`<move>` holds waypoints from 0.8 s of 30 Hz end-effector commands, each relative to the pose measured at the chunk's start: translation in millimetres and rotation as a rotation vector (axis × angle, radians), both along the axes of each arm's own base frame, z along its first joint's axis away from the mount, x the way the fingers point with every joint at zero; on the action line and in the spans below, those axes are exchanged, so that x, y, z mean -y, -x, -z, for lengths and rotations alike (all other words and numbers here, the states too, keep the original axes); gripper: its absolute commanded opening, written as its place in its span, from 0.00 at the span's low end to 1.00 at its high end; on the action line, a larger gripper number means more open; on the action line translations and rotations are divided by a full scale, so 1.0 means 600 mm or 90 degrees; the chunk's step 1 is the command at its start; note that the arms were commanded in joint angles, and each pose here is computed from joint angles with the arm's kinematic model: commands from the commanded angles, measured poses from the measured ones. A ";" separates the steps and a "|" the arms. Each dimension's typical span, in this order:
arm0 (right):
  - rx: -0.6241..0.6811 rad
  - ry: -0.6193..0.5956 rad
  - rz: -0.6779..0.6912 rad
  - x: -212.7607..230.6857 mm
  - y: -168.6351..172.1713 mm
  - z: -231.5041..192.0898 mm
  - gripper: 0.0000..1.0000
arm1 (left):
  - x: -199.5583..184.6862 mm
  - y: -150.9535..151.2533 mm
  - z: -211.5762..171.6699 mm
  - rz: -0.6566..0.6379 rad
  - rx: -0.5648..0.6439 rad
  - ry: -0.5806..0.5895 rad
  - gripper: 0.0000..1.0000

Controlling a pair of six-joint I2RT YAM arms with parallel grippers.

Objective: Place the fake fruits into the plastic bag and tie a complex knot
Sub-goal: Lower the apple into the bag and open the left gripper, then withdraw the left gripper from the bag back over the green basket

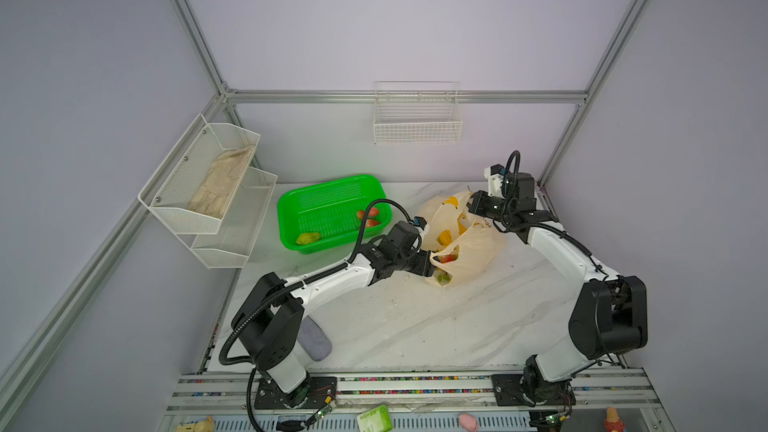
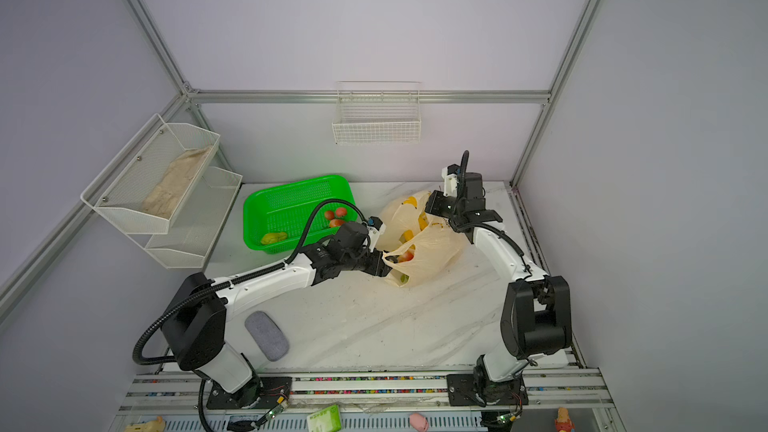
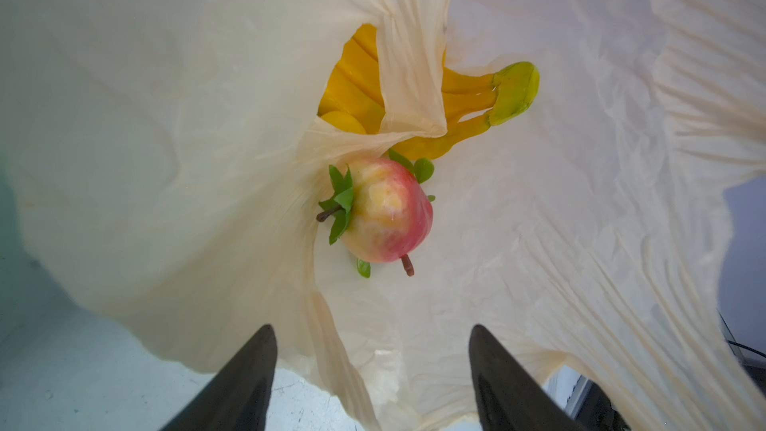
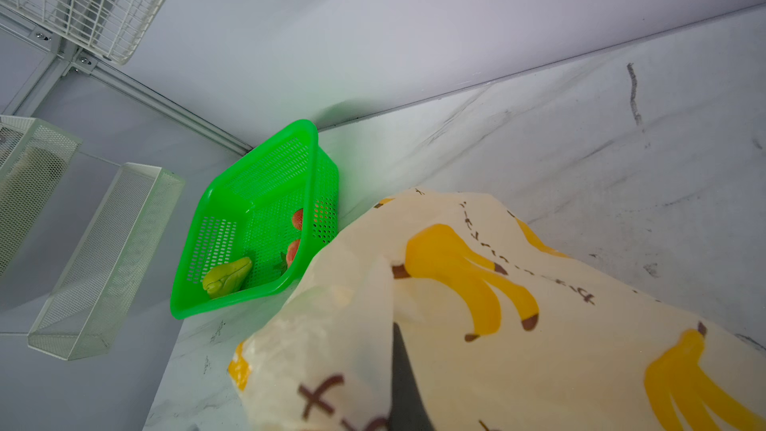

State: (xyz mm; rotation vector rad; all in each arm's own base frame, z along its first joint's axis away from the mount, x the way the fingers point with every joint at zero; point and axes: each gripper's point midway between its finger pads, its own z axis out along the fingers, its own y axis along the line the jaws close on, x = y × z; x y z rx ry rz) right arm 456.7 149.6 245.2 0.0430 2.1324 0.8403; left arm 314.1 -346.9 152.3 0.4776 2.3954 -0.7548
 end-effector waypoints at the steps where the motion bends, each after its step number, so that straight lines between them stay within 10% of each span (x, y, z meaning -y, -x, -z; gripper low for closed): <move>1: 0.010 0.003 -0.002 0.002 0.004 -0.004 0.00 | 0.005 0.020 0.020 -0.001 -0.042 0.004 0.66; 15: 0.009 0.003 -0.005 0.000 0.001 -0.002 0.00 | 0.000 0.015 0.063 -0.004 -0.060 -0.066 0.34; 24: 0.048 0.075 0.080 0.058 0.003 -0.049 0.00 | 0.014 0.014 -0.113 0.008 0.071 0.168 0.02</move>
